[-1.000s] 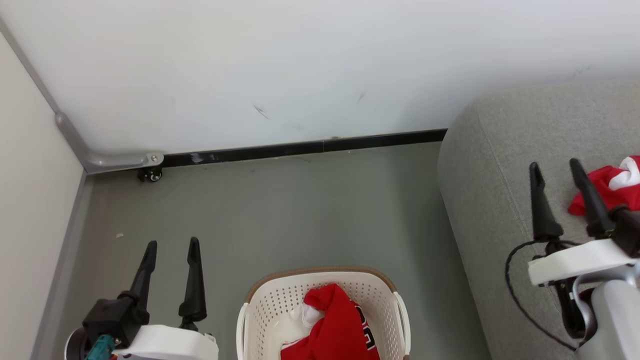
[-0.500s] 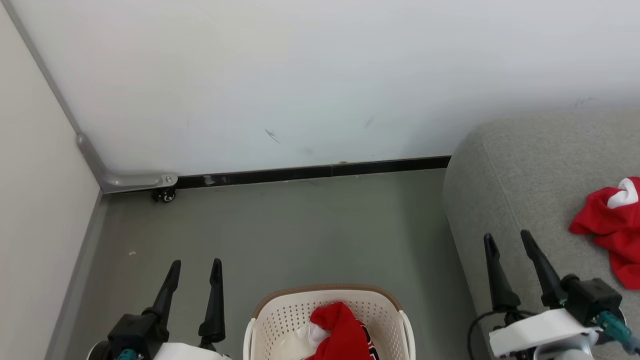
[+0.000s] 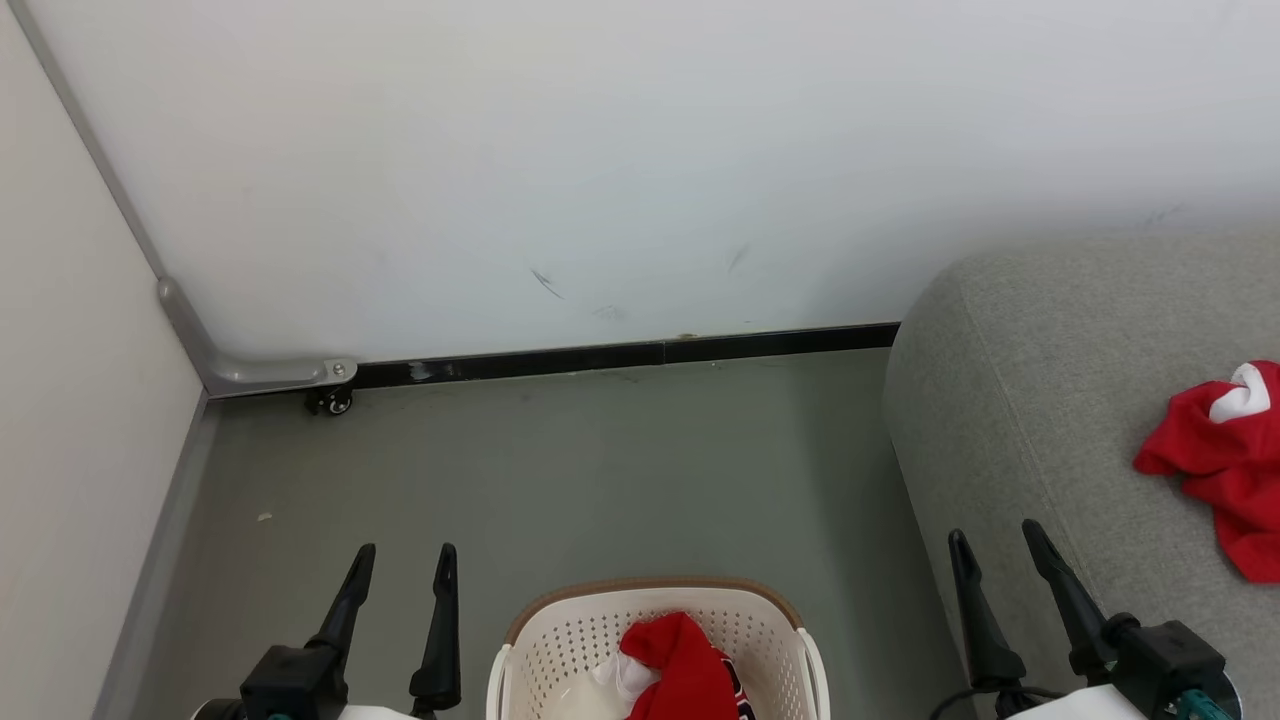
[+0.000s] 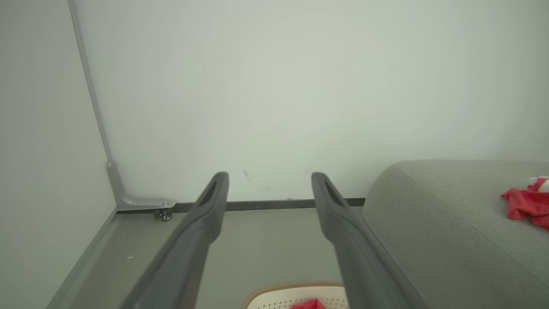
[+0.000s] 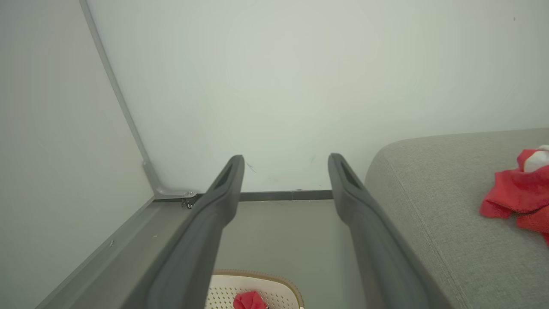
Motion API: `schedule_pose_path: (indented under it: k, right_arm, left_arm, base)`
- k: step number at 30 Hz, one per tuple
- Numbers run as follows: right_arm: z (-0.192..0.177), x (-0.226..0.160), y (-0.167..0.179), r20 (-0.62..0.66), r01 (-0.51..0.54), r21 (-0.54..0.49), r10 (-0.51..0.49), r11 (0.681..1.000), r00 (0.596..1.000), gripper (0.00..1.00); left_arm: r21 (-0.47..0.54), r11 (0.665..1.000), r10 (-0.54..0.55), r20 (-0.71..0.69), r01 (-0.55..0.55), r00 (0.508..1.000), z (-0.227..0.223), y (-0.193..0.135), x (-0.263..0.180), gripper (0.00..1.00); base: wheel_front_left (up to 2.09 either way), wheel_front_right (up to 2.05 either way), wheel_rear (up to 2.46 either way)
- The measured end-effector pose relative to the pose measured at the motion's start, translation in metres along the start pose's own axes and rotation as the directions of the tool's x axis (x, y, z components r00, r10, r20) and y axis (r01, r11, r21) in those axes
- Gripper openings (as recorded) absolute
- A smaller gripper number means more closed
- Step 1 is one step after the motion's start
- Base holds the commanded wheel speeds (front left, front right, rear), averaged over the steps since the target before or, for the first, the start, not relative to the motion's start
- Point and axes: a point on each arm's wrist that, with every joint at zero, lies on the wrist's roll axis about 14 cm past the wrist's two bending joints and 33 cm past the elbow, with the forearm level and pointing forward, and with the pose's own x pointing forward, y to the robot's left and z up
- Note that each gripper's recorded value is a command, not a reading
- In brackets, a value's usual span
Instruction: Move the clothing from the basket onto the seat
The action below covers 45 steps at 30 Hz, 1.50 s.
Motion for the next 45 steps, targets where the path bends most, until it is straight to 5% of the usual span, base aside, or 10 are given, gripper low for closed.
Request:
schedule_pose_path:
  k: [30,45]
  right_arm:
    - [0.003,-0.014,-0.015,0.006,0.06,0.001,-0.06,0.998,0.998,1.0]
    - [-0.003,-0.035,-0.052,-0.019,0.186,-0.002,-0.186,0.983,0.982,1.0]
  left_arm:
    - [0.014,1.0,-0.008,-0.046,0.009,0.999,-0.015,-0.001,0.004,1.0]
    - [0.11,0.972,-0.185,-0.187,0.208,0.965,-0.057,-0.035,0.006,1.0]
  base:
    - [0.0,0.0,0.0]
    - [0.0,0.0,0.0]
